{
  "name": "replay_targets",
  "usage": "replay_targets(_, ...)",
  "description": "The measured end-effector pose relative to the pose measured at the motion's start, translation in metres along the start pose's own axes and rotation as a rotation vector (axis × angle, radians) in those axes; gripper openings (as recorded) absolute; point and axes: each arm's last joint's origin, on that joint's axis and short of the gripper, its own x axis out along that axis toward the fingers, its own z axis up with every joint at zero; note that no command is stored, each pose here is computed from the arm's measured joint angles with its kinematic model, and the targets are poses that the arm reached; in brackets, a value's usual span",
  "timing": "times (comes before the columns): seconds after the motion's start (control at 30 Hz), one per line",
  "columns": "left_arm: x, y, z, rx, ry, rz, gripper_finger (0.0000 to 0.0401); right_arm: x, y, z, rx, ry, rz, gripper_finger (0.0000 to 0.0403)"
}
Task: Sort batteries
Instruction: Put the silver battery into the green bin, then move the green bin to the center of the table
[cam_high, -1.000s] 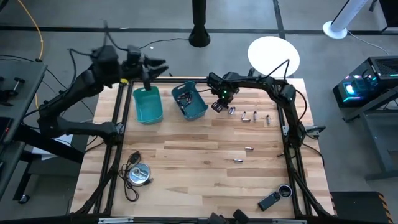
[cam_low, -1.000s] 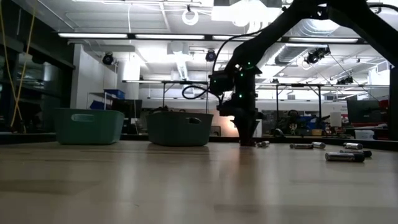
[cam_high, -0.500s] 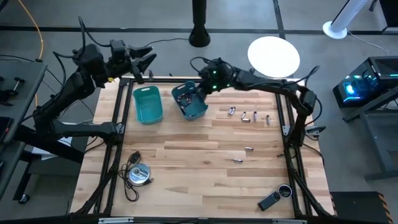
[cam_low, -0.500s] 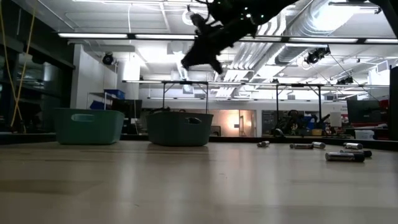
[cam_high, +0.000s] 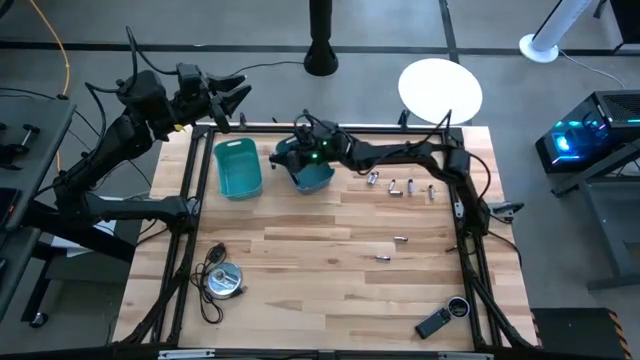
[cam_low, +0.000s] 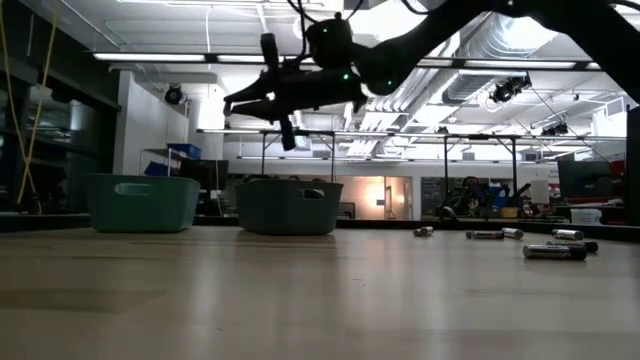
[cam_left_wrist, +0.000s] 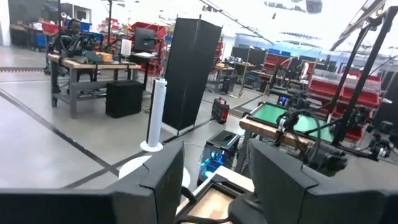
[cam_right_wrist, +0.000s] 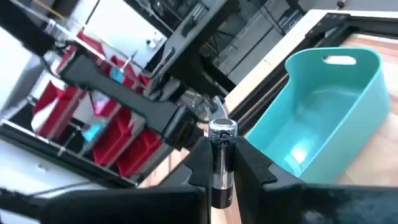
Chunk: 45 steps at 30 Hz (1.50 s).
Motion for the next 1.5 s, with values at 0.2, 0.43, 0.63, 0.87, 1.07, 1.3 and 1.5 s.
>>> replay_targets(0.2,0.0,0.0,0.0,-0.015,-0.001,-0.001,0.017,0.03,-0.006,-0.007,0.009,0.027,0.015,0.002)
replay_targets(0.43,0.0,0.0,0.0,-0.041,0.0,-0.004,0.017,0.083,0.003,0.011,-0.095,0.093,0.026,0.002)
replay_targets(0.63,-0.001,0.0,0.001,-0.04,-0.003,-0.006,0.017,0.1,-0.025,0.004,-0.039,0.114,-0.009,0.0033)
replay_targets(0.87,-0.001,0.0,0.0,-0.023,0.007,-0.005,0.017,0.094,-0.04,0.008,0.027,0.196,0.013,0.0172)
replay_targets(1.07,-0.003,0.003,-0.012,0.006,0.129,0.032,0.017,0.074,-0.032,0.049,-0.009,0.213,0.134,0.0234)
replay_targets(1.3,-0.013,0.006,-0.03,-0.055,0.325,0.105,0.017,-0.004,-0.037,0.12,-0.217,0.213,-0.219,0.0216)
replay_targets(1.5,-0.009,0.017,-0.094,-0.133,0.586,0.308,0.0164,-0.084,-0.026,0.166,-0.348,0.274,-0.468,0.0154)
